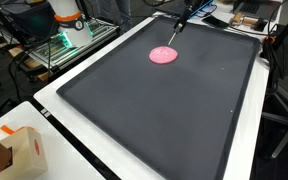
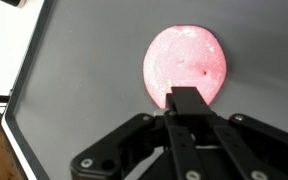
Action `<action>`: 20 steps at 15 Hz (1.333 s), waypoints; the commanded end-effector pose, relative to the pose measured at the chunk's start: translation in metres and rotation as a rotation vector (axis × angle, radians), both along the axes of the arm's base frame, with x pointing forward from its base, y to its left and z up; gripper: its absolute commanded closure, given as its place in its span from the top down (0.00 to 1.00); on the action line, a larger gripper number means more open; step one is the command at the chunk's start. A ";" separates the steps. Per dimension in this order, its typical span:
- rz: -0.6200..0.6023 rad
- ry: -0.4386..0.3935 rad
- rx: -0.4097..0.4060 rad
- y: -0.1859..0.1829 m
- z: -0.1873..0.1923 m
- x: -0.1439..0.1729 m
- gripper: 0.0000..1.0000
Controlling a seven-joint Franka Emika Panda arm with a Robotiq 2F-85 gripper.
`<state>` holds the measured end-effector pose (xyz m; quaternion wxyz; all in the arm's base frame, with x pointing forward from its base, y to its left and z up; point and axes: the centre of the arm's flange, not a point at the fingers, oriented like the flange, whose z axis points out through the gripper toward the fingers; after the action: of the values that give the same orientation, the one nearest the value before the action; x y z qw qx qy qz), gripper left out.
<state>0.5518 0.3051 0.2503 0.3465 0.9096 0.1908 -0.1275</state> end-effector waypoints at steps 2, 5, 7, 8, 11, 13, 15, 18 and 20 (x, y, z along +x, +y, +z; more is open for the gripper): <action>-0.040 0.048 0.016 0.003 -0.001 0.005 0.03; -0.050 0.067 0.050 0.001 0.002 0.007 0.03; -0.058 0.077 0.071 -0.002 0.004 0.008 0.03; -0.059 0.085 0.083 -0.003 0.006 0.008 0.03; -0.055 0.109 0.121 -0.008 0.011 0.010 0.03; -0.044 0.129 0.151 -0.012 0.016 0.011 0.03; -0.029 0.148 0.191 -0.018 0.025 0.013 0.03; -0.017 0.168 0.253 -0.028 0.042 0.016 0.03; -0.013 0.178 0.307 -0.035 0.056 0.017 0.03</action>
<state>0.5742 0.2842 0.2870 0.2290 0.9311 0.2202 -0.1794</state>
